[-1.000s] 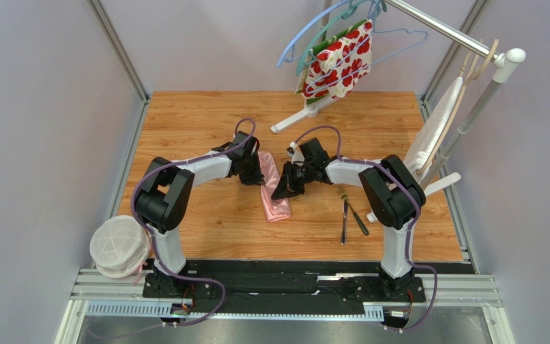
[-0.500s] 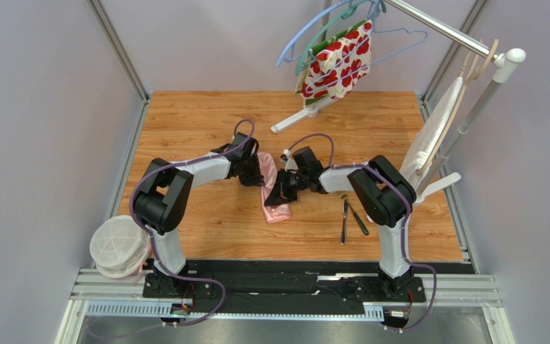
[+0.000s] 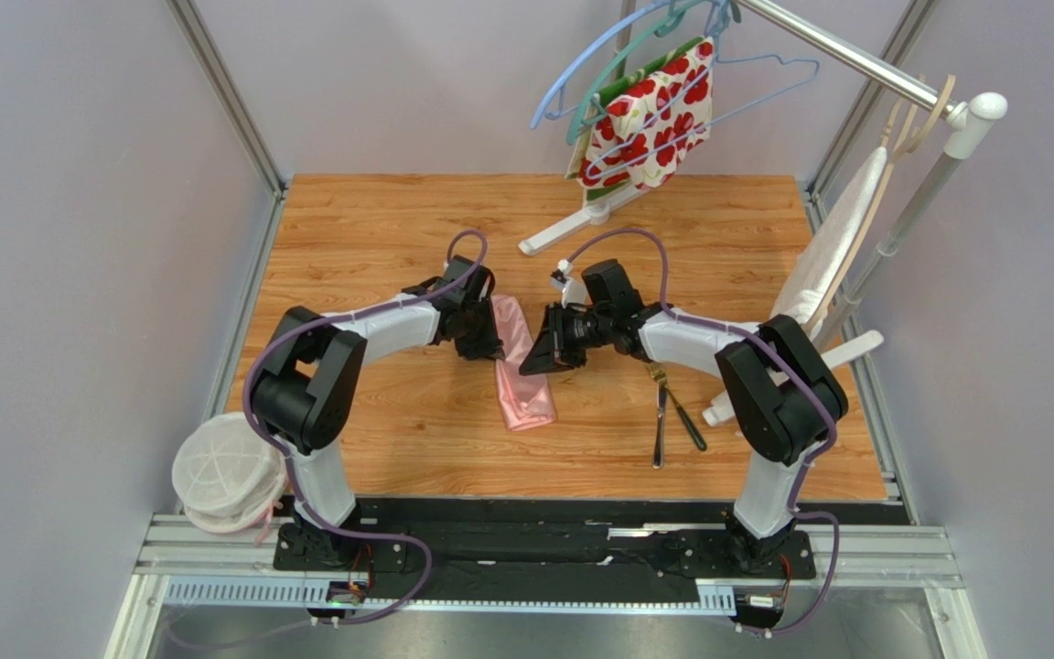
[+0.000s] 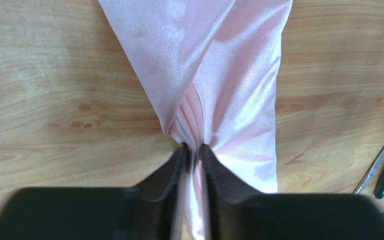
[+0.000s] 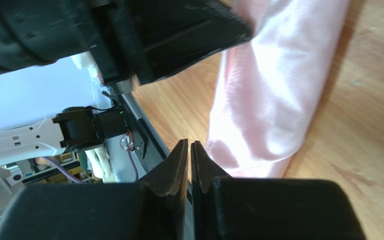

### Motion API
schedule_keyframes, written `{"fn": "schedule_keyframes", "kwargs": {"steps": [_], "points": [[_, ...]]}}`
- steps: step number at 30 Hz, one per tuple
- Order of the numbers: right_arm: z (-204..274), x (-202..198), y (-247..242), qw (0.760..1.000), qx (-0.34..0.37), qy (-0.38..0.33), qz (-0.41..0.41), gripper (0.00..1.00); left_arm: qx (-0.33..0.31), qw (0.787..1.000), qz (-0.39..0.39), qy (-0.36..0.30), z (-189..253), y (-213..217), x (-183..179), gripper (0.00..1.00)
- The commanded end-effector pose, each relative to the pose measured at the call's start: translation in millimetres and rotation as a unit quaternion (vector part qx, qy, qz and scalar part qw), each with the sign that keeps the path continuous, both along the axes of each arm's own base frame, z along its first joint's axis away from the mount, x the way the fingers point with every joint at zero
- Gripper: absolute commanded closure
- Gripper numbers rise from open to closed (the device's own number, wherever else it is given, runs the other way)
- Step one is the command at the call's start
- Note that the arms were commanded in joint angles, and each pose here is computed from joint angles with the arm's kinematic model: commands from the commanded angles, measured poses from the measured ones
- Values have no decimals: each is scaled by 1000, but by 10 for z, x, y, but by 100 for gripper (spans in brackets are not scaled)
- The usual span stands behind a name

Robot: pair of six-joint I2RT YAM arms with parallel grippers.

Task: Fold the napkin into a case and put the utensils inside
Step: Fold the 2/3-rectangle-folded napkin at the center of the board.

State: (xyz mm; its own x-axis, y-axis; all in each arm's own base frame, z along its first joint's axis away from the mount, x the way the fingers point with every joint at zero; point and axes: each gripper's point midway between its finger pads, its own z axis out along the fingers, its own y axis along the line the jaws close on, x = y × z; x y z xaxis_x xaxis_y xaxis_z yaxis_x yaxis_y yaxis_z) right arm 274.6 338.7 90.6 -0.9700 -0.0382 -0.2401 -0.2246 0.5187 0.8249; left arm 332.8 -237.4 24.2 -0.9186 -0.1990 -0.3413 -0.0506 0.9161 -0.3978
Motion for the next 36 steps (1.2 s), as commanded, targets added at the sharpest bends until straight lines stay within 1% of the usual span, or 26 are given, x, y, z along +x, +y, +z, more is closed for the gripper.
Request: {"fn": "schedule_keyframes", "kwargs": {"steps": [1, 3, 4, 5, 6, 8, 9, 10, 11, 13, 15, 17, 19, 21, 22, 24, 25, 26, 28, 32, 33, 36], "points": [[-269, 28, -106, 1000, -28, 6, -3, 91, -2, 1000, -17, -14, 233, -18, -59, 67], [-329, 39, -74, 1000, -22, 10, -1, 92, -9, 1000, -17, -16, 295, -25, -98, 49], [-351, 31, -71, 1000, -22, 16, -1, 92, -15, 1000, -19, -12, 316, -46, -128, 46], [-377, 18, -77, 1000, -24, 20, -1, 92, -16, 1000, -20, -5, 322, -38, -170, 39], [-389, 44, -58, 1000, -18, 13, -1, 92, -19, 1000, -22, -5, 353, -47, -203, 35], [-433, 17, -76, 1000, -22, 16, 0, 94, -21, 1000, -22, 3, 337, -52, -303, 33], [-441, 5, -84, 1000, -23, 17, 1, 94, -24, 999, -26, 4, 354, -74, -358, 29], [-448, -7, -91, 1000, -23, 17, 1, 94, -28, 999, -23, 15, 311, -83, -441, 27], [-433, -4, -81, 1000, -17, 19, -3, 95, -34, 999, -23, 19, 299, -105, -485, 27], [-417, -54, -66, 1000, -6, 25, -4, 96, -41, 998, -28, 27, 260, -181, -611, 21], [-410, -77, -36, 1000, 3, 29, -8, 97, -37, 998, -30, 28, 232, -227, -677, 20], [-425, -76, -12, 999, 7, 29, -14, 99, -58, 998, -23, 24, 215, -286, -681, 19], [-476, -115, -21, 998, 9, 50, -29, 100, -88, 996, -17, 17, 231, -361, -683, 20], [-467, -99, -32, 998, 9, 51, -43, 100, -86, 996, -16, 21, 204, -364, -697, 22], [-476, -107, -54, 997, 4, 53, -49, 100, -83, 996, -13, 24, 178, -352, -703, 25], [-435, -88, -83, 997, -1, 48, -61, 100, -76, 997, -7, 26, 124, -328, -699, 27], [-423, -87, -93, 997, -3, 47, -64, 100, -71, 997, -2, 30, 103, -313, -704, 30], [-419, -83, -146, 996, -20, 47, -77, 100, -64, 997, 1, 32, 75, -292, -692, 32], [-379, -83, -195, 995, -27, 40, -88, 100, -57, 998, 8, 32, 48, -270, -676, 34], [-201, -128, -242, 996, -20, 18, -87, 100, -58, 998, 8, 26, 57, -299, -629, 34], [-162, -127, -243, 996, -18, 14, -85, 100, -62, 998, 7, 27, 73, -322, -613, 30], [-134, -140, -257, 997, -23, 13, -78, 100, -68, 997, 4, 32, 54, -371, -603, 28]]}}
